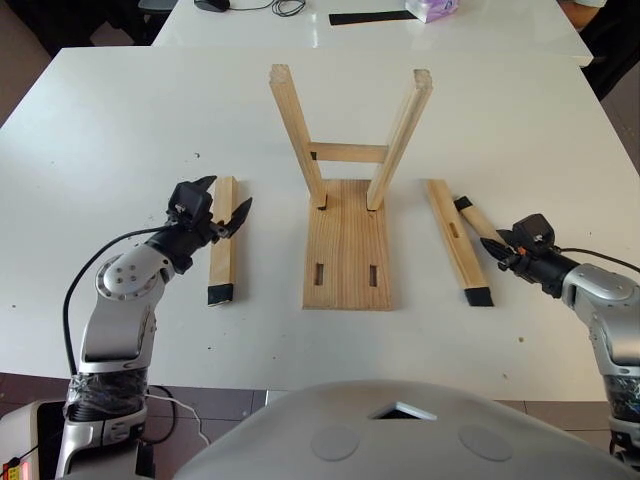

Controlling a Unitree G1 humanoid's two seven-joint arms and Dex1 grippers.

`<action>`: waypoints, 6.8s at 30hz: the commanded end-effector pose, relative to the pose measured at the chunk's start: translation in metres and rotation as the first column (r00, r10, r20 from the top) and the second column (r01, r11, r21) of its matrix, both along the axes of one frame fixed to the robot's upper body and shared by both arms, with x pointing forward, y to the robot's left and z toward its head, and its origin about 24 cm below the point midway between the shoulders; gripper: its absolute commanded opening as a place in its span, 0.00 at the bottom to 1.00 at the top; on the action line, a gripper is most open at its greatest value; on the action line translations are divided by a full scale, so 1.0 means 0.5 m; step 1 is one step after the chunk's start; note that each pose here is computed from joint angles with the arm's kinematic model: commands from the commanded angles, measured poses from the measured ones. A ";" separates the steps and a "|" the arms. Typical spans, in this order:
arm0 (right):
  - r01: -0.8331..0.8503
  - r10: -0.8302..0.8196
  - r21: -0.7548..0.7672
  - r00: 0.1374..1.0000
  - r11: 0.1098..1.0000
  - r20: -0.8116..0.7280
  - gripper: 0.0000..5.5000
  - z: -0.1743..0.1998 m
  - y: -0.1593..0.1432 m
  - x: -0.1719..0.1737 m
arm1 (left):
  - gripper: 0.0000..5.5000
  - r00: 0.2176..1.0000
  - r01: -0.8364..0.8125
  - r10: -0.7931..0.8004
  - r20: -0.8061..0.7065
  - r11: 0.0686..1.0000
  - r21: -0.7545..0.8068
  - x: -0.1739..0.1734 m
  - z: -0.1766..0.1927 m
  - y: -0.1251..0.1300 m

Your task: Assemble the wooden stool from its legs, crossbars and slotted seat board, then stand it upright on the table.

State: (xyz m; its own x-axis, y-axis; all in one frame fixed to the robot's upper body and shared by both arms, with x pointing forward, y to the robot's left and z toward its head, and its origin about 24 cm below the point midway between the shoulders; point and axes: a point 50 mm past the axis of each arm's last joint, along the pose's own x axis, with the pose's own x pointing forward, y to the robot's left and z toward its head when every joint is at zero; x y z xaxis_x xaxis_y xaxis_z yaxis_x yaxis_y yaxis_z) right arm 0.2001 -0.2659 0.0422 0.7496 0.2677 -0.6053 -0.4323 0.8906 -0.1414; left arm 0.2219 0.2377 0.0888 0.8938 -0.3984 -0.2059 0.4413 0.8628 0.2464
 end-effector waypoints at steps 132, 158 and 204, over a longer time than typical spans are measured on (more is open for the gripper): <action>-0.498 0.351 0.470 0.861 0.729 0.367 0.42 0.199 0.154 0.003 | 0.24 0.675 0.738 -0.714 -0.188 0.641 0.212 0.063 0.058 0.157; -0.497 0.379 0.431 0.863 0.753 0.334 0.42 0.180 0.155 0.007 | 0.24 0.679 0.711 -0.707 -0.199 0.700 -0.065 0.040 -0.013 0.102; -0.548 0.473 0.312 0.833 0.777 0.286 0.42 0.141 0.167 0.009 | 0.24 0.636 0.676 -0.601 -0.484 0.736 -0.027 0.015 -0.033 0.007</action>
